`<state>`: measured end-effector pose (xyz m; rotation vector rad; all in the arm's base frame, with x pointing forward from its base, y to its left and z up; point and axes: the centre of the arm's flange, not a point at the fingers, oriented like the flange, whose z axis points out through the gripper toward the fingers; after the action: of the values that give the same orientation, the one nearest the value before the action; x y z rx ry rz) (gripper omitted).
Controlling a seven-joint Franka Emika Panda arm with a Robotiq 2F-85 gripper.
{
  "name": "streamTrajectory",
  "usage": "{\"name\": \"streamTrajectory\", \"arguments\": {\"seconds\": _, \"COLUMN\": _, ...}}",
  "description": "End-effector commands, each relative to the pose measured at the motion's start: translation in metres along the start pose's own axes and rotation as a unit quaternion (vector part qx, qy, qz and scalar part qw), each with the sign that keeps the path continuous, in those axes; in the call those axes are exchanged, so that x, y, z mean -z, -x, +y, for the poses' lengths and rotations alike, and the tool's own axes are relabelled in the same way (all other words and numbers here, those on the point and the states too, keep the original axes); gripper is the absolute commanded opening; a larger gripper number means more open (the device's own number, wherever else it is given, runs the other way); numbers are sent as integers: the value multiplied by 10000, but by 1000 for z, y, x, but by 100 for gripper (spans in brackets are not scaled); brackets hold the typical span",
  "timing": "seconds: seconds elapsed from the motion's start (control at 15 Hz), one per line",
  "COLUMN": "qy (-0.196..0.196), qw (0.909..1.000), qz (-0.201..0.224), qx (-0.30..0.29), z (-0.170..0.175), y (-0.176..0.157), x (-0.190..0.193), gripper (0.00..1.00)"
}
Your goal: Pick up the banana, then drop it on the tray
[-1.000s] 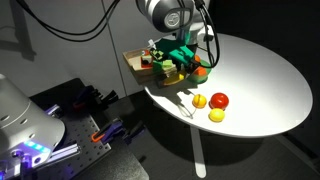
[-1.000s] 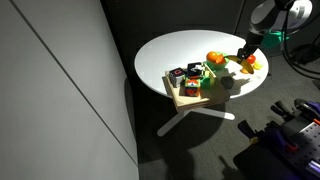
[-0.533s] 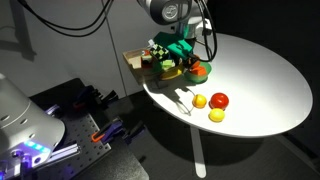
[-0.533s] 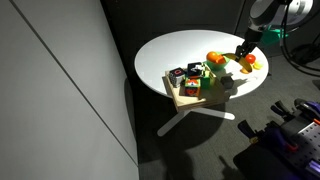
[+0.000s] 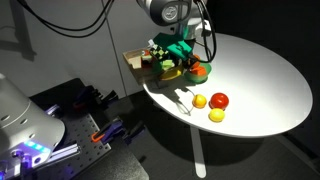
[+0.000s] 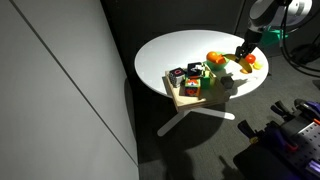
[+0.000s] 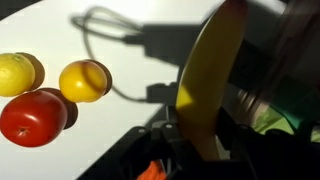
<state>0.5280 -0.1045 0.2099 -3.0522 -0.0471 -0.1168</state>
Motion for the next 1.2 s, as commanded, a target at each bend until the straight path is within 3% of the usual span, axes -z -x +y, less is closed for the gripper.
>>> {"name": "streamTrajectory", "arguments": {"seconds": 0.0, "qy": 0, "qw": 10000, "qz": 0, "qx": -1, "z": 0, "y": 0, "x": 0, "gripper": 41}}
{"name": "streamTrajectory", "arguments": {"seconds": 0.2, "qy": 1, "qw": 10000, "qz": 0, "qx": -1, "z": 0, "y": 0, "x": 0, "gripper": 41}}
{"name": "streamTrajectory", "arguments": {"seconds": 0.27, "qy": 0, "qw": 10000, "qz": 5, "qx": 12, "z": -1, "y": 0, "x": 1, "gripper": 16}}
{"name": "streamTrajectory", "arguments": {"seconds": 1.13, "qy": 26, "qw": 9993, "qz": -41, "qx": 373, "z": -64, "y": -14, "x": 13, "gripper": 16}}
